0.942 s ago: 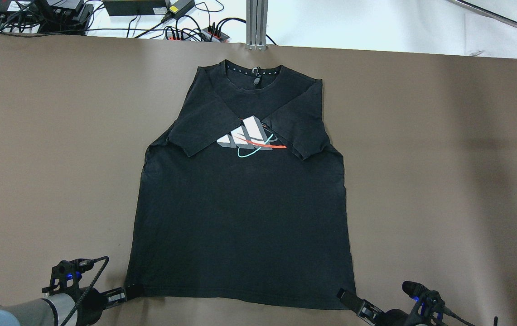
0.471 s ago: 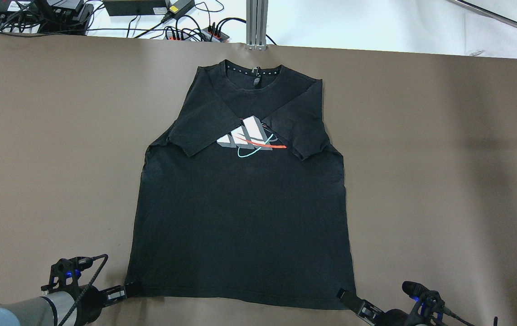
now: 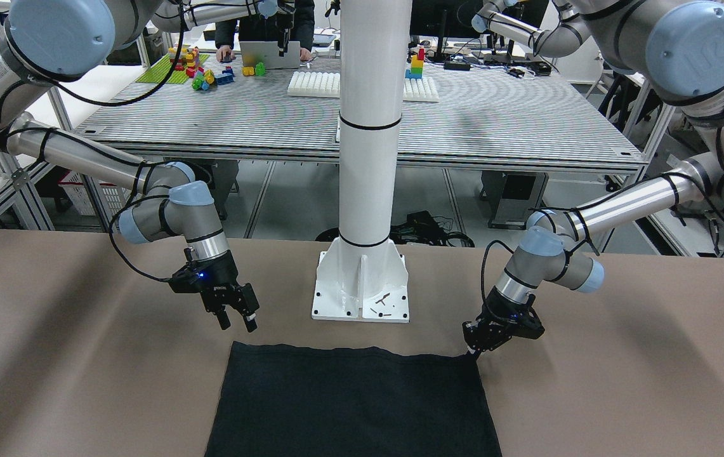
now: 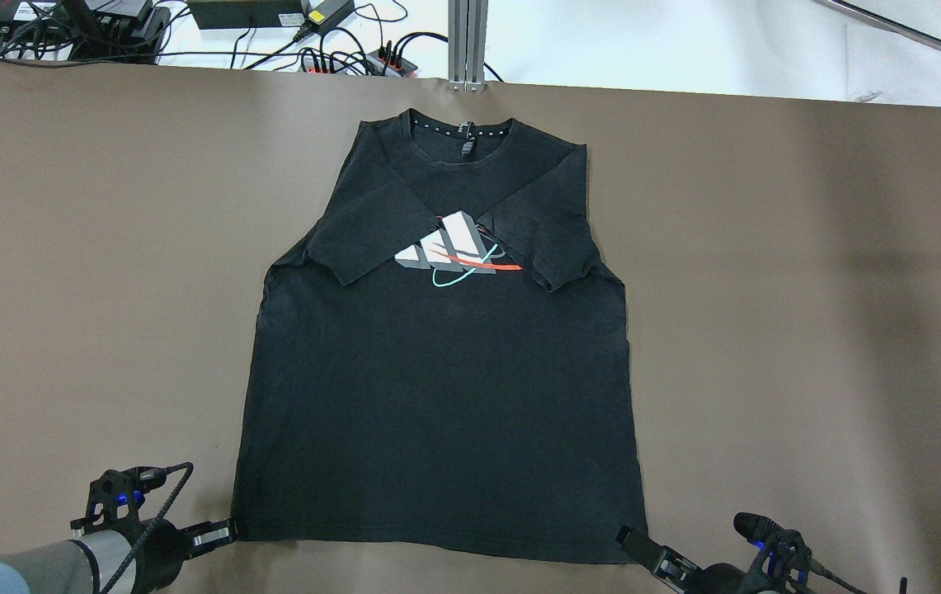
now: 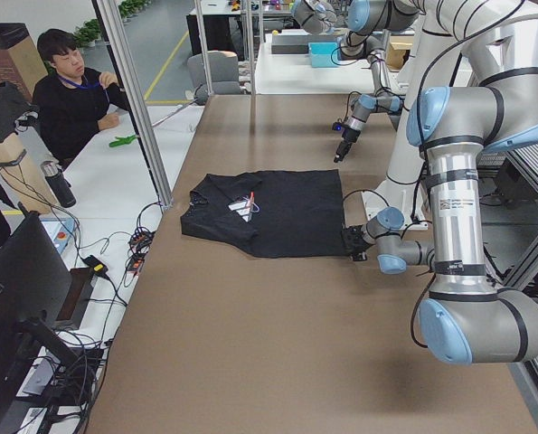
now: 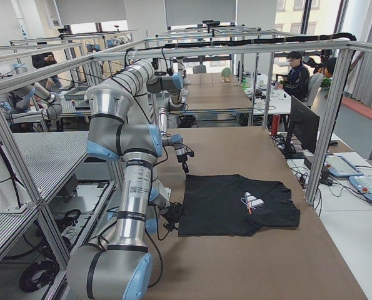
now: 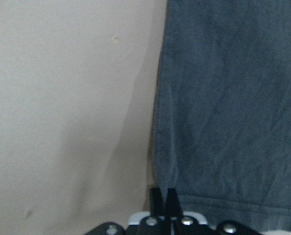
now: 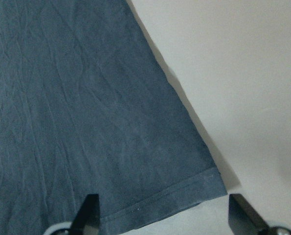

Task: Fold clothes
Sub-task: 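Grasp the hem corners with both grippers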

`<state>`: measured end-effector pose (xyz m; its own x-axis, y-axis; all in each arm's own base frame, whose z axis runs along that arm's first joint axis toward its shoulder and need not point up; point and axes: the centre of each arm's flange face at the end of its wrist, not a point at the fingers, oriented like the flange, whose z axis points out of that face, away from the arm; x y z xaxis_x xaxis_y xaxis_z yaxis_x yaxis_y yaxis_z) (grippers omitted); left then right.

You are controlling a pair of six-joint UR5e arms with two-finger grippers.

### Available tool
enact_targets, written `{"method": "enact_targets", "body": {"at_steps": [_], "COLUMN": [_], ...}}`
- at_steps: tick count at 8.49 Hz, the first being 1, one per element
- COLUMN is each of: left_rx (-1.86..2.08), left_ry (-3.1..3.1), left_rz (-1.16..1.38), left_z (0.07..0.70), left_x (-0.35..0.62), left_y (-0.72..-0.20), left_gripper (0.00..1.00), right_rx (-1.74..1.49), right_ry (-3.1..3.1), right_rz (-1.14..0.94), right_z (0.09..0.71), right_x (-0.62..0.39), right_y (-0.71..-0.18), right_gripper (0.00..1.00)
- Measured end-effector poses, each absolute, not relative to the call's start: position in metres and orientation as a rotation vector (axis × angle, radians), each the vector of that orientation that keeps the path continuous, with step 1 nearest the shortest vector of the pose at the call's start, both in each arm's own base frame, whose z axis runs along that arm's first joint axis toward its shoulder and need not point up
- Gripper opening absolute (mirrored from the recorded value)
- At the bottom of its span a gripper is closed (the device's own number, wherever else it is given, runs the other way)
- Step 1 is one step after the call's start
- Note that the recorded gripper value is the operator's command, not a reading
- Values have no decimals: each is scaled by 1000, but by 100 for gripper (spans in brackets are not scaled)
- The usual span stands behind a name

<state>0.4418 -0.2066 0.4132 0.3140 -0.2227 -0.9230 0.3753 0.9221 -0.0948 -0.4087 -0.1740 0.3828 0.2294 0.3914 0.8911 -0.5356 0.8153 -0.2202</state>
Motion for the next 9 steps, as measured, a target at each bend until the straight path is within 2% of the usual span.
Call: {"method": "enact_targets", "body": {"at_steps": [3,7,8,9], "left_rx": [147,148,148,148], "left_ry": [1199,1202,1203,1203], "left_rz": [-394,-394,-394,-394], "left_z": [407,406,405,405], "left_x": [437,436,436,436], "left_y": [-206,-206,-206,-206], "left_gripper": [0,0,0,0], "right_rx": [159,158,158,158], "right_ry": [-1100,-1087,-1089,-1091], "right_rz": [623,622,623,625], "right_z": [415,426,426,426], "right_x": [-415,-440,-446,-450], "right_y": [-171,-165,-164,-164], "right_gripper": [87,65,59,41]}}
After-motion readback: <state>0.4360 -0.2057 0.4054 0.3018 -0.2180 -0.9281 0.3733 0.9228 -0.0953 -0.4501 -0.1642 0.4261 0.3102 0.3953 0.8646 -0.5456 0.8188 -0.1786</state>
